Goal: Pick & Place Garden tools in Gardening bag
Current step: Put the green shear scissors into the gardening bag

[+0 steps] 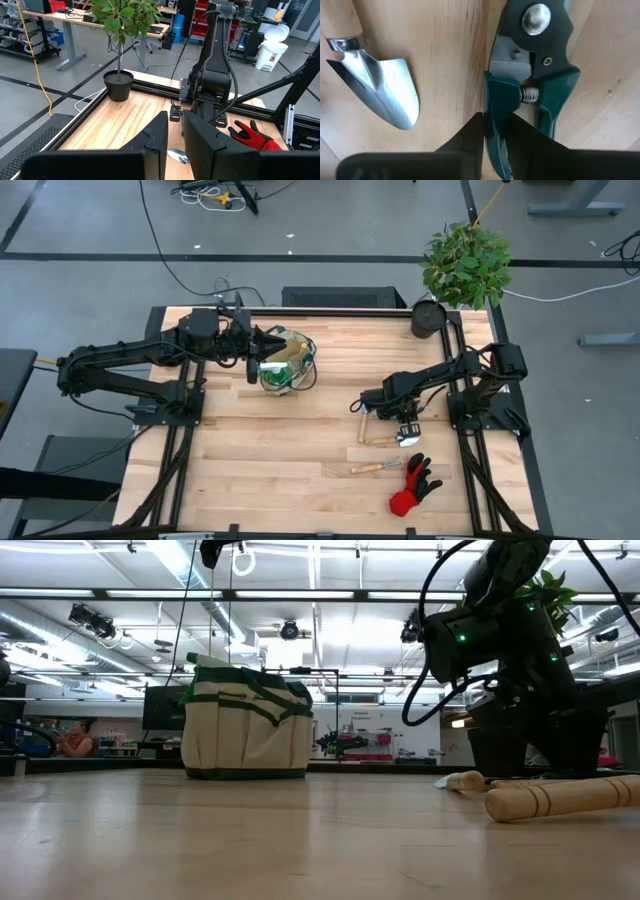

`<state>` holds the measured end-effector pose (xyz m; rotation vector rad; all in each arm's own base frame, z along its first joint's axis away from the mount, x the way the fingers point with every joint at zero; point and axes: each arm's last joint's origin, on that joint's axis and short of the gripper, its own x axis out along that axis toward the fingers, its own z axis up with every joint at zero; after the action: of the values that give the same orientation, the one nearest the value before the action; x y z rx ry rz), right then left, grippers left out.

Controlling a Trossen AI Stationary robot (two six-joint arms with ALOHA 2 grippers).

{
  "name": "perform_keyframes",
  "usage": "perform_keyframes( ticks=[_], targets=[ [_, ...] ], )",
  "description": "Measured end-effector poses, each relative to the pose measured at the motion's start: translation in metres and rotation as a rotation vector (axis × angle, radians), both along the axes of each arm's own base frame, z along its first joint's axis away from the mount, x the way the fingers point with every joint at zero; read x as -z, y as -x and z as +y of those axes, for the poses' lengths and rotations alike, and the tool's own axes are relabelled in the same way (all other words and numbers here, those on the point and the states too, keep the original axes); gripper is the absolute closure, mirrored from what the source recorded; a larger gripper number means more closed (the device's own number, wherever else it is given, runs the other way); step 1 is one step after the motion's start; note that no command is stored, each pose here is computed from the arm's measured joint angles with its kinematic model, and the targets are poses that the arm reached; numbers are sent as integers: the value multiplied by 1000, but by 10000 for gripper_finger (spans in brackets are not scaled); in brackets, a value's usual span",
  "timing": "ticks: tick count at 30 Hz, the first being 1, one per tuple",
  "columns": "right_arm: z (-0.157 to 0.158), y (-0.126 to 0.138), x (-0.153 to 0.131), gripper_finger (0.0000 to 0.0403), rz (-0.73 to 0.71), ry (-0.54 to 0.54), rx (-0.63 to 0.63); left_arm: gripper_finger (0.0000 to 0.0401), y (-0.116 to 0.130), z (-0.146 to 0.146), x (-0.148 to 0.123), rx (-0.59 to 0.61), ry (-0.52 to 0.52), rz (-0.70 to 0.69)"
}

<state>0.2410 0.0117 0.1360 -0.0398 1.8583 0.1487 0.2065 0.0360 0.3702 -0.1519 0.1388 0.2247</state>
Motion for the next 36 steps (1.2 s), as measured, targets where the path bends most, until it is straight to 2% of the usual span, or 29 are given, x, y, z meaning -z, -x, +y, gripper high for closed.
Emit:
perform_keyframes(
  ticks=[18,36],
  targets=[
    [0,0,-4,350,-13,5,23,337,0,0,0,0,0,0],
    [-1,-28,-76,352,-288,44,20,337,0,0,0,0,-1,-3]
  ],
)
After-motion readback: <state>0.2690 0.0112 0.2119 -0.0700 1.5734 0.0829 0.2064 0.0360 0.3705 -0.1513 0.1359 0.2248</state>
